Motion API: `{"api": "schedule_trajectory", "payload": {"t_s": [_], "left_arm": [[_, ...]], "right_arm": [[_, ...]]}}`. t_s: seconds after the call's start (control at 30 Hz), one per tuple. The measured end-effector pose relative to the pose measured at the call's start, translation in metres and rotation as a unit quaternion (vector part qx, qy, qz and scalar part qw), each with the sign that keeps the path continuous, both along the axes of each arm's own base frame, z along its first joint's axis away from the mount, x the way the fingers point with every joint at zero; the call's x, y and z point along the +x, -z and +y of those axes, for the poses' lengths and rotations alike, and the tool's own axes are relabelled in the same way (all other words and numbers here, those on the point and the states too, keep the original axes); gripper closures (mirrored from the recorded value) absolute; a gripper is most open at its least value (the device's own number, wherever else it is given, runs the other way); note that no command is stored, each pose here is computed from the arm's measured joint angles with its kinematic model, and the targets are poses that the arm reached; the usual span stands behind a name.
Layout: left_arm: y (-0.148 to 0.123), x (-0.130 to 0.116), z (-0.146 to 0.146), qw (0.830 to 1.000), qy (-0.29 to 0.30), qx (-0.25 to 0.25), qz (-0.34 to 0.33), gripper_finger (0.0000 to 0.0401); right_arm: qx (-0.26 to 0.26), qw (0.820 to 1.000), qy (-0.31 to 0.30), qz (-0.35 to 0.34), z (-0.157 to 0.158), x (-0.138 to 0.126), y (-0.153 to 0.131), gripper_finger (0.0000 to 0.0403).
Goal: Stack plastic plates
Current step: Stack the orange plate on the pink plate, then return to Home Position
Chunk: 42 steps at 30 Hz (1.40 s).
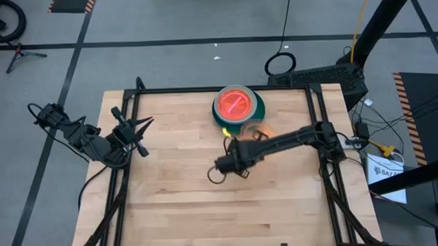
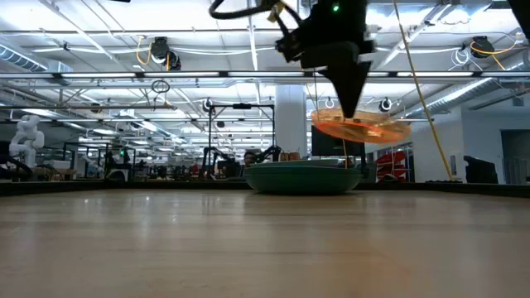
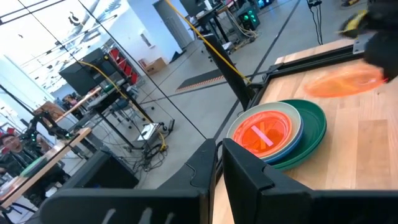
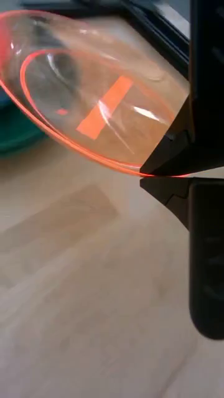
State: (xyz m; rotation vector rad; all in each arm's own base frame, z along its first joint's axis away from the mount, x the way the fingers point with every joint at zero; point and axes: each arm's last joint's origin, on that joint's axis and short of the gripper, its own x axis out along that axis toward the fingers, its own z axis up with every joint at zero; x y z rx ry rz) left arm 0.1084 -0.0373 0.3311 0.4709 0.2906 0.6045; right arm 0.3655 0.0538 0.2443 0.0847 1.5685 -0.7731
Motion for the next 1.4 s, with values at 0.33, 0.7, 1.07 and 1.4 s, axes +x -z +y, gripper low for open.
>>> {"api": "schedule_trajectory", "payload": {"t_s": [0.33,0.7,1.07,1.4], "left_arm": [[0.0,0.0,0.0,1.0,0.0,0.003,0.002,0.0366],[0.0,0.0,0.0,1.0,0.001,0.006,0.005,0.0366],[0.0,0.0,0.0,1.0,0.001,0.006,0.005,0.0366],[0.0,0.0,0.0,1.0,0.001,0.006,0.005,0.0366]], "right_arm": [[0.032,0.948,-0.305,0.089,-0.065,0.019,-0.001,0.0403],[0.025,0.964,-0.261,0.052,-0.146,0.019,0.004,0.0403],[0.015,0.963,-0.268,0.035,-0.167,0.02,0.006,0.038],[0.005,0.972,-0.236,0.008,-0.167,0.023,0.006,0.0312]]}}
